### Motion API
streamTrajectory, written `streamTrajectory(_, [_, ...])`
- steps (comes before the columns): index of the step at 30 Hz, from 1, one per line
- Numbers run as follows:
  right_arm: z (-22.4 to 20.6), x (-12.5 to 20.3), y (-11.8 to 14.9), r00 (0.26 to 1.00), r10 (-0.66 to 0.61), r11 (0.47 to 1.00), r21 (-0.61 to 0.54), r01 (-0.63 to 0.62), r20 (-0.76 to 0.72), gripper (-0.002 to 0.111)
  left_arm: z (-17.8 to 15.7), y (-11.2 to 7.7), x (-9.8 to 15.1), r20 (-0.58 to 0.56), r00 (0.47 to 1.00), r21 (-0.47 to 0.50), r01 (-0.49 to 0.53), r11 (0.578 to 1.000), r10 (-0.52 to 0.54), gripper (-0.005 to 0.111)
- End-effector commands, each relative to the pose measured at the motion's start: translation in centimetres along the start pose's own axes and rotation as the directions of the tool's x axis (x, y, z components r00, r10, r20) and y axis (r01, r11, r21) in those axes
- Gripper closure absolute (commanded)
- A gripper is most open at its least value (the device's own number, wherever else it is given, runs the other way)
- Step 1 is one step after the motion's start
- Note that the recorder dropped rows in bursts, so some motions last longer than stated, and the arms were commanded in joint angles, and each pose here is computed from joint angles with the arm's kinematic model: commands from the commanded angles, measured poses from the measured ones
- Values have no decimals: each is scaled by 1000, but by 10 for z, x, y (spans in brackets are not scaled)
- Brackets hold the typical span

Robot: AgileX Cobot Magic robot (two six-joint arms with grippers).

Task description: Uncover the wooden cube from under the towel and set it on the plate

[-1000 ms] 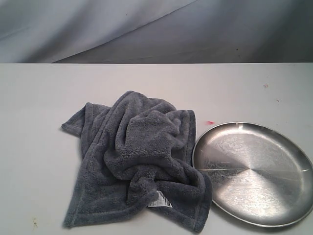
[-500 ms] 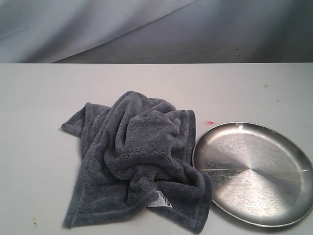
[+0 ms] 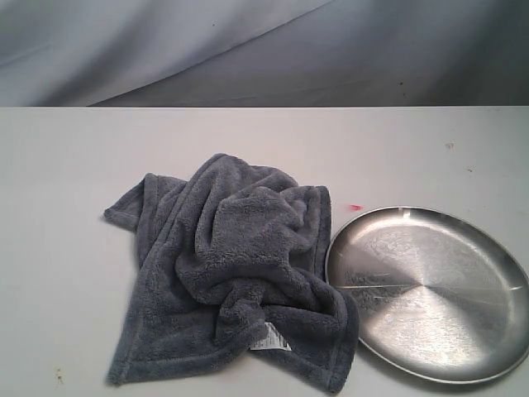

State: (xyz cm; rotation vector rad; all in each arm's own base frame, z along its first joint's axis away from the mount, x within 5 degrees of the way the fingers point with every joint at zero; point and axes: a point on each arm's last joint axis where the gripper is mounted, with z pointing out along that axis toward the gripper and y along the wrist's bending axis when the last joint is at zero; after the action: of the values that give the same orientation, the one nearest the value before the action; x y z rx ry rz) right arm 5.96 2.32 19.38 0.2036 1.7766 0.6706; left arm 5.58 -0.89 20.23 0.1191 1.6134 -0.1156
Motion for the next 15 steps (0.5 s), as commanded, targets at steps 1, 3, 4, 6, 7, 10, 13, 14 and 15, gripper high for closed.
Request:
streamTrajectory(1, [9, 6, 2, 993, -38, 999, -21, 36, -110, 108, 0, 0, 1, 3, 1000, 5, 4, 1000, -4, 107])
streamTrajectory(3, [14, 8, 3, 989, -45, 999, -24, 42, -144, 108, 0, 0, 1, 3, 1000, 5, 4, 1000, -4, 107])
streamTrajectory(4, [16, 9, 3, 986, -48, 999, -23, 45, -159, 108, 0, 0, 1, 3, 1000, 5, 4, 1000, -4, 107])
streamTrajectory(6, [22, 9, 5, 974, -77, 997, -22, 74, -213, 108, 0, 0, 1, 3, 1000, 5, 4, 1000, -4, 107])
streamTrajectory(7, [26, 7, 9, 966, -105, 994, -27, 101, -236, 108, 0, 0, 1, 3, 1000, 5, 4, 1000, -4, 107])
streamTrajectory(10, [40, -3, 21, 934, -178, 984, -40, 175, -310, 108, 0, 0, 1, 3, 1000, 5, 4, 1000, -4, 107])
streamTrajectory(13, [58, -14, 33, 901, -208, 976, -27, 214, -380, 108, 0, 0, 1, 3, 1000, 5, 4, 1000, -4, 107])
streamTrajectory(14, [64, -16, 35, 889, -219, 973, -24, 229, -403, 108, 0, 0, 1, 3, 1000, 5, 4, 1000, -4, 107])
streamTrajectory(15, [71, -18, 38, 873, -232, 969, -23, 246, -430, 108, 0, 0, 1, 3, 1000, 5, 4, 1000, -4, 107])
